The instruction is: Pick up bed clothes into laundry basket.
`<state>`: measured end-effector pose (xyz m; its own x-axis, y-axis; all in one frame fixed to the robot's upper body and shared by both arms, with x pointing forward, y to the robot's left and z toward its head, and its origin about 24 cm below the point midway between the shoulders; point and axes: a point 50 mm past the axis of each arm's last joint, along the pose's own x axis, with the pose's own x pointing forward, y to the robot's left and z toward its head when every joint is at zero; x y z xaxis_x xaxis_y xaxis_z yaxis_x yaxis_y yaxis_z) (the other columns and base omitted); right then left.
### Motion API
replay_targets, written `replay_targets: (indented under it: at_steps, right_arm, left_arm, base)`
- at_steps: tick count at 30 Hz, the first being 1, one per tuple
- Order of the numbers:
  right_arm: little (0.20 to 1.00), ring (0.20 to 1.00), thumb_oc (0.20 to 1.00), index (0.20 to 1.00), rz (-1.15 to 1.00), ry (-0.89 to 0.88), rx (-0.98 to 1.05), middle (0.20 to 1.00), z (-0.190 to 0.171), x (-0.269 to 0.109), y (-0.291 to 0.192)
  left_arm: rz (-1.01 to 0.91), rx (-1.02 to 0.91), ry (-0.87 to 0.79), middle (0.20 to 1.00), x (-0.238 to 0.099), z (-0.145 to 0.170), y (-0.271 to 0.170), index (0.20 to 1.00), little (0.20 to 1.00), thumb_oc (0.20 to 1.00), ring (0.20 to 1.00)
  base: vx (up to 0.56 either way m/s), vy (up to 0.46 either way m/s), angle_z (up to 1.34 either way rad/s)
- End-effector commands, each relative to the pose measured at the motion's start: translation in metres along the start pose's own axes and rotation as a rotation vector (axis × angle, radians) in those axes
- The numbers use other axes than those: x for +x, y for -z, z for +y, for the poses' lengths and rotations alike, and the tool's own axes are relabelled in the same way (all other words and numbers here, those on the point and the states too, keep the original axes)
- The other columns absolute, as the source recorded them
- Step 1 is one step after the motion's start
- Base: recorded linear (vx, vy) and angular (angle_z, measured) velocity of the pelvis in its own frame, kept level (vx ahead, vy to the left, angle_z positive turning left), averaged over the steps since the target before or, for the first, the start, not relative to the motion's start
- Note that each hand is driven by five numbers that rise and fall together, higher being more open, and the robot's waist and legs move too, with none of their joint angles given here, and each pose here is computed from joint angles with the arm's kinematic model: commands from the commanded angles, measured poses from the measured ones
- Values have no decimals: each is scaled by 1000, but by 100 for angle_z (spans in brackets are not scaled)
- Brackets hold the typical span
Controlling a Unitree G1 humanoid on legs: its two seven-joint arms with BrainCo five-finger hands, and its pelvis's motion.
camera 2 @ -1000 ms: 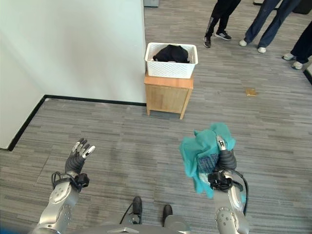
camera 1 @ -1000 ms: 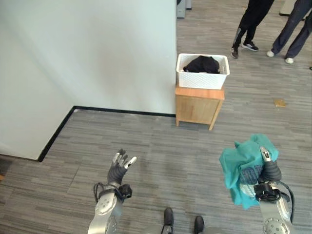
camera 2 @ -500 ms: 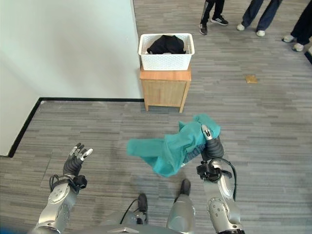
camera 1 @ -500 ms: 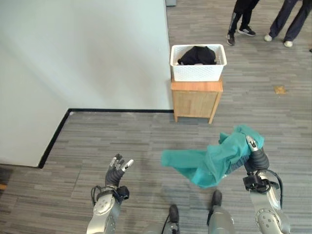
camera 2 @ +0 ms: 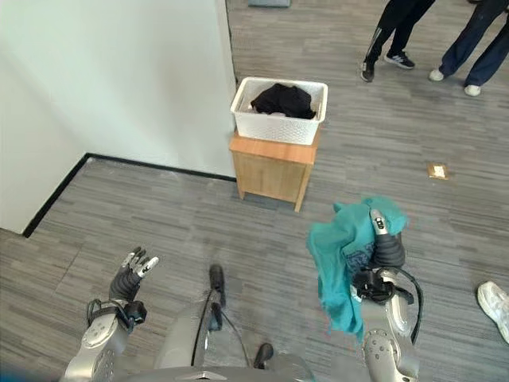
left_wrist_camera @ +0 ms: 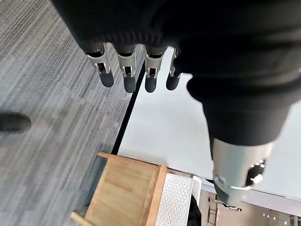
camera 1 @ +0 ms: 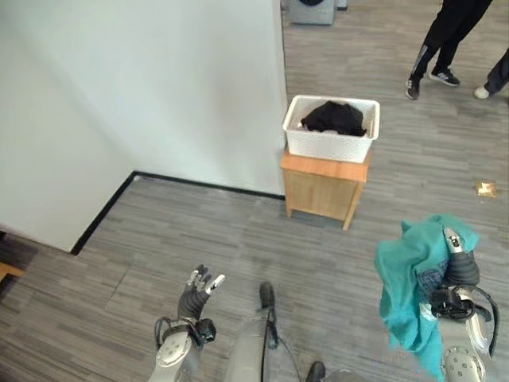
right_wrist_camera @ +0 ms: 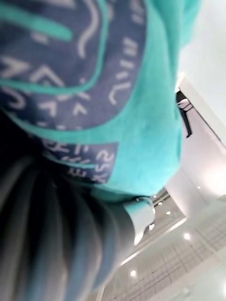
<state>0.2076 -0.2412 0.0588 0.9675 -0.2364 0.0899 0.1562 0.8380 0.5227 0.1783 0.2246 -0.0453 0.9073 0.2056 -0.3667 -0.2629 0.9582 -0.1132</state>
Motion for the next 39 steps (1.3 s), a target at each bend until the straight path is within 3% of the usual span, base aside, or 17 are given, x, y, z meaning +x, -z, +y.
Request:
replay_targets:
  at_steps: [1,6,14,20,28,30,32,34,36,39]
  right_arm:
    - [200,200,200,200,-194,-195,-31,200,35,12,-38]
    - [200,200,200,200,-152,-238,-14,200,50,12,-25]
    - [200,200,200,200,-177,-146,-17,200,33,8,-29]
    - [200,200,200,200,-385,-105,-141,200,27,17,-74]
    - [200,200,200,200,-578,-264,-593,200,53,69,-177]
    - [200,200,200,200,-596,-261,-626,200,57,76,-188]
    - [200,200,200,200,-641,-165,-793,200,61,96,-223]
    - [200,200,200,200,-656,-150,-834,200,66,102,-233]
    - [200,200,200,200,-689,23,-1002,200,65,117,-275]
    - [200,200,200,200,-711,100,-1036,200,68,124,-293]
  left_arm:
    - [-148,17,52,1000,11,-6,-33,1000,1000,1000,1000]
    - [-182,41,41,1000,12,-2,-44,1000,1000,1000,1000]
    - [-260,92,39,1000,15,5,-65,1000,1000,1000,1000]
    - [-244,67,12,1000,9,10,-57,1000,1000,1000,1000]
    - [-109,72,164,1000,2,-4,-29,1000,1000,1000,1000]
    - [-95,67,180,1000,1,-6,-26,1000,1000,1000,1000]
    - [-65,60,218,1000,0,-12,-21,1000,1000,1000,1000]
    - [-65,53,224,1000,-1,-13,-21,1000,1000,1000,1000]
    - [-52,70,243,1000,-1,-12,-22,1000,1000,1000,1000]
    - [-45,70,250,1000,-1,-13,-22,1000,1000,1000,1000]
  base:
    - [473,97,-32]
    - [437,234,-15]
    - [266,-97,90]
    - [154,-179,46]
    - [59,-53,-8]
    - [17,-10,4]
    - [14,-5,-2]
    - [4,1,-3]
    - [0,0,0]
    - [0,0,0]
